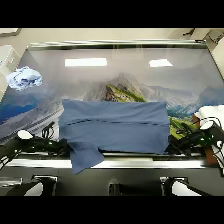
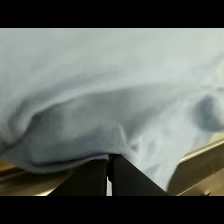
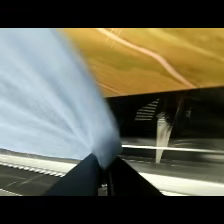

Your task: Fold the clothes and pants, and hang the long-sleeved shirts on hangers.

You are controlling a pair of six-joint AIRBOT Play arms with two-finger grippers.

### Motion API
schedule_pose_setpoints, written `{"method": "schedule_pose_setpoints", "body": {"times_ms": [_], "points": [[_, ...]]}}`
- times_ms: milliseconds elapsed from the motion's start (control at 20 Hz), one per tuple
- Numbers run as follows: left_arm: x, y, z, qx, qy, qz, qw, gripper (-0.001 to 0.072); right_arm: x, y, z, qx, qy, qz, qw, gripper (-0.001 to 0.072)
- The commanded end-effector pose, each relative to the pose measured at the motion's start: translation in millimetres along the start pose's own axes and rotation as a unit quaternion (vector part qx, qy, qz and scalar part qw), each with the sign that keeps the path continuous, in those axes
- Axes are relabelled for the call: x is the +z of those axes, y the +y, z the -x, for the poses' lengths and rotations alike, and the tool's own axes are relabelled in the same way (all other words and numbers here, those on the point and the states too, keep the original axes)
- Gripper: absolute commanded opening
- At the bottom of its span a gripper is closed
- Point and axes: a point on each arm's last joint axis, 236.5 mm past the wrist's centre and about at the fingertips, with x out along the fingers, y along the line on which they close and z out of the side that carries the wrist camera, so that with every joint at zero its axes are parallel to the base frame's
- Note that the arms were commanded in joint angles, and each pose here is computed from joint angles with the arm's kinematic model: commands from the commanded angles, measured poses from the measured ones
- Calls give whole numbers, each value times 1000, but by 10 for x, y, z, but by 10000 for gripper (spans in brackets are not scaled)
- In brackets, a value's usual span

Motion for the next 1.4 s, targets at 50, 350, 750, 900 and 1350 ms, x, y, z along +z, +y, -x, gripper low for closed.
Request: {"method": "schedule_pose_setpoints", "body": {"times_ms": [50,350,750,900,1350], "points": [[441,-230,407,-6,-54,-39,998,20,227,314,331,41,-44,35,998,34],[1573,-613,916,-4,-133,-72,988,20,1285,974,1052,-15,-188,99,977,35],[2612,-564,648,-8,-116,-50,992,20,2152,1140,894,-14,-186,70,980,37],[2644,-528,430,-5,-100,-49,994,21,2153,1178,803,2,-174,64,983,38],[2439,-735,1091,-28,-76,-77,994,510,2004,723,1016,46,-109,18,993,714]]}}
